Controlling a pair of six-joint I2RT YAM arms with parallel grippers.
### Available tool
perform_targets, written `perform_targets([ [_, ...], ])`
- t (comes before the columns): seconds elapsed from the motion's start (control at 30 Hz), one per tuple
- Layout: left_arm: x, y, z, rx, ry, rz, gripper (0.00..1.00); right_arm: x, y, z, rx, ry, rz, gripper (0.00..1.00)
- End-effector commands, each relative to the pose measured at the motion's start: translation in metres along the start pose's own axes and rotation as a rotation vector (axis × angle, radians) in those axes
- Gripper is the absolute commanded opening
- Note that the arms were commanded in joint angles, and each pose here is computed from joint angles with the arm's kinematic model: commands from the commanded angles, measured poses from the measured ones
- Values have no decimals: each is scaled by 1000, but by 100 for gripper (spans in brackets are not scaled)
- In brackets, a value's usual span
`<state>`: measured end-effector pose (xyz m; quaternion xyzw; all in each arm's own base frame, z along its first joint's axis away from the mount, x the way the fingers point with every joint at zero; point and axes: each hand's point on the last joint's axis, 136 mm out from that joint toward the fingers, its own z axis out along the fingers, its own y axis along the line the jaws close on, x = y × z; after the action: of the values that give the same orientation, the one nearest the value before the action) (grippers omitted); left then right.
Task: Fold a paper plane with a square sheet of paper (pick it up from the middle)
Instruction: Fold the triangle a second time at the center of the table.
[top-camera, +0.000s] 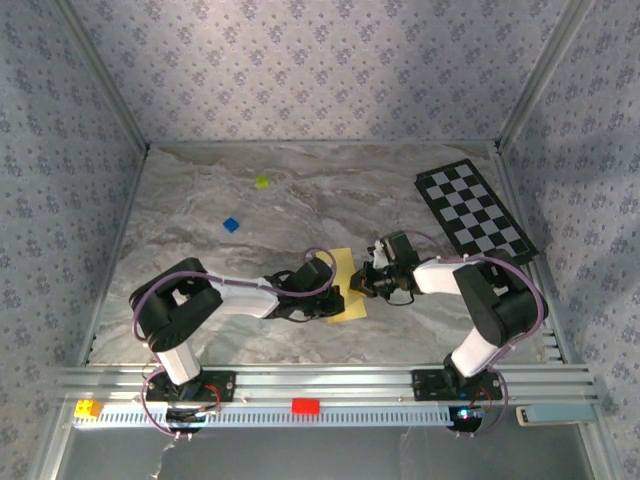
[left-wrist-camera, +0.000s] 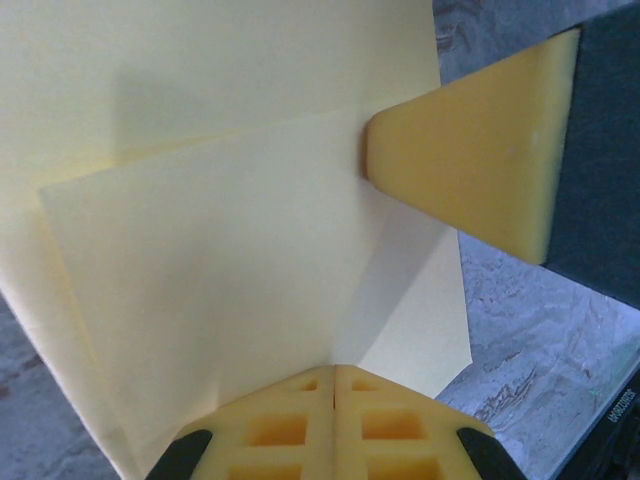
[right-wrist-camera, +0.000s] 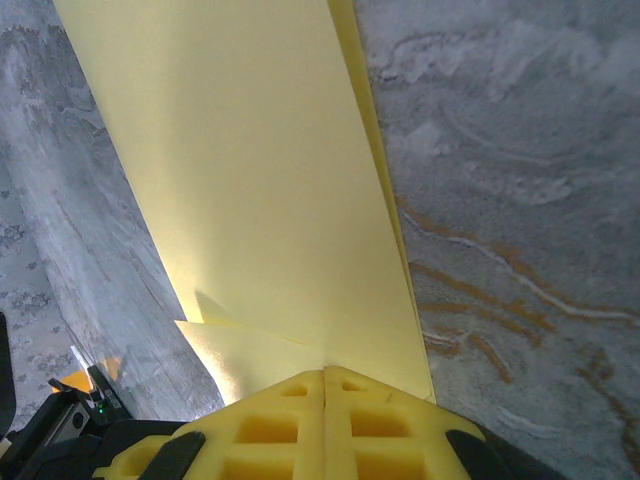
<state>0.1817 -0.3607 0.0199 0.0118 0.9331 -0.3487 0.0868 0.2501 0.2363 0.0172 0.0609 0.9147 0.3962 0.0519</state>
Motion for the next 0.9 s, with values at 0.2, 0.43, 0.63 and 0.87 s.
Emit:
perform_targets([
  [0.2,25,32,-7,-109,60,-6,0,5,-36,3,131,8,52,0],
  [0.43,18,20,-9,-78,37,7,0,5,-34,4,125,9,49,0],
  [0.63,2,-7,-7,-36,11,61,0,4,-30,5,108,16,41,0],
  [0.87,-34,-15,-32,-36,-122,78,6,0,-18,3,81,19,6,0],
])
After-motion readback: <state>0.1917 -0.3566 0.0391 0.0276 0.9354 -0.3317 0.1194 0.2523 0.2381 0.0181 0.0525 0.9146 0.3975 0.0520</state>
